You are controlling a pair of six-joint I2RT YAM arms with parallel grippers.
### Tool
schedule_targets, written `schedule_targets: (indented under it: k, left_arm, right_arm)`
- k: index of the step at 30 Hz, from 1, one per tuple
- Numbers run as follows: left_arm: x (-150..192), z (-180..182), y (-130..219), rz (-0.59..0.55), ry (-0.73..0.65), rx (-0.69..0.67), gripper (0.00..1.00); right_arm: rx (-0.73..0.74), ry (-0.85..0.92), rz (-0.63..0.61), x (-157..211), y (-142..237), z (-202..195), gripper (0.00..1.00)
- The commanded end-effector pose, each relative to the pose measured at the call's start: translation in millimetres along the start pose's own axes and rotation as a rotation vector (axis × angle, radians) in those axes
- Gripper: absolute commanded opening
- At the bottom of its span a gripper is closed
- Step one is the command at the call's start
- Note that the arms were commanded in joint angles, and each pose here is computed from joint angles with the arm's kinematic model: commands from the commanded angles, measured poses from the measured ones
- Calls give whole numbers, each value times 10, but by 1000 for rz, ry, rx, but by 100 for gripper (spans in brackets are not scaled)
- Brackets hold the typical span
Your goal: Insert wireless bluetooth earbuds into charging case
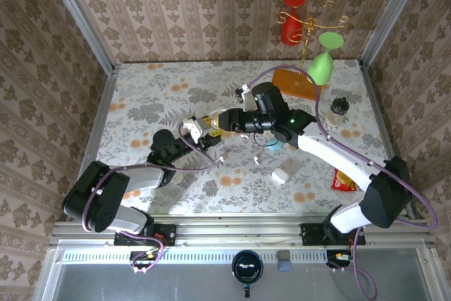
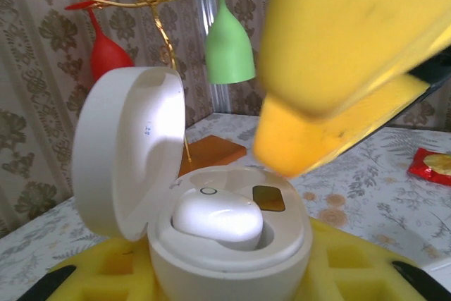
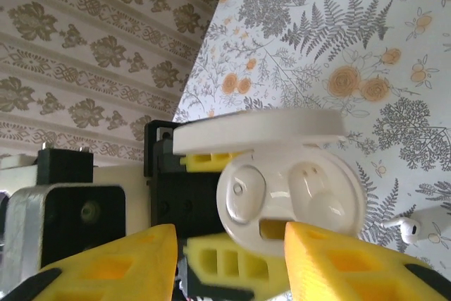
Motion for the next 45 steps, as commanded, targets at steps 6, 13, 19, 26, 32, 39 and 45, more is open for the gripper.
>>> schedule_targets:
  k: [6, 13, 19, 26, 32, 39, 45]
  left_arm:
    - [-204, 202, 304, -69, -14, -122, 31]
    - [-351, 275, 636, -78, -18, -217, 32]
    - [-494, 169, 776, -59, -46, -223, 32]
    - [-557, 53, 869, -54, -37, -212, 32]
    - [-550, 38, 869, -56, -33, -208, 32]
    - [-525, 32, 858, -48, -27, -198, 32]
    - [-499, 31, 860, -42, -24, -201, 32]
  right_arm:
    - [147, 40, -189, -137, 310, -219, 48]
    - [272, -12, -82, -152, -215, -729, 49]
    - [311, -45, 75, -135, -836, -1116, 51]
    - [359, -65, 216, -112, -1437, -1525, 51]
    - [390, -68, 284, -133, -1732, -1787, 51]
    - [438, -54, 362, -82, -1897, -1995, 52]
    - [429, -57, 419, 26, -1848, -1993, 50]
Point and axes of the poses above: each hand's point on the last joint's axis, 136 mm out from that joint toward the fingers, its own y axis back along the fingers, its own z axis along the line the jaws close on, x = y × z, the point moved 5 cm from there along y, back along the fingers, and after that the axes turned 1 degree about -y, right-handed, at the moved point
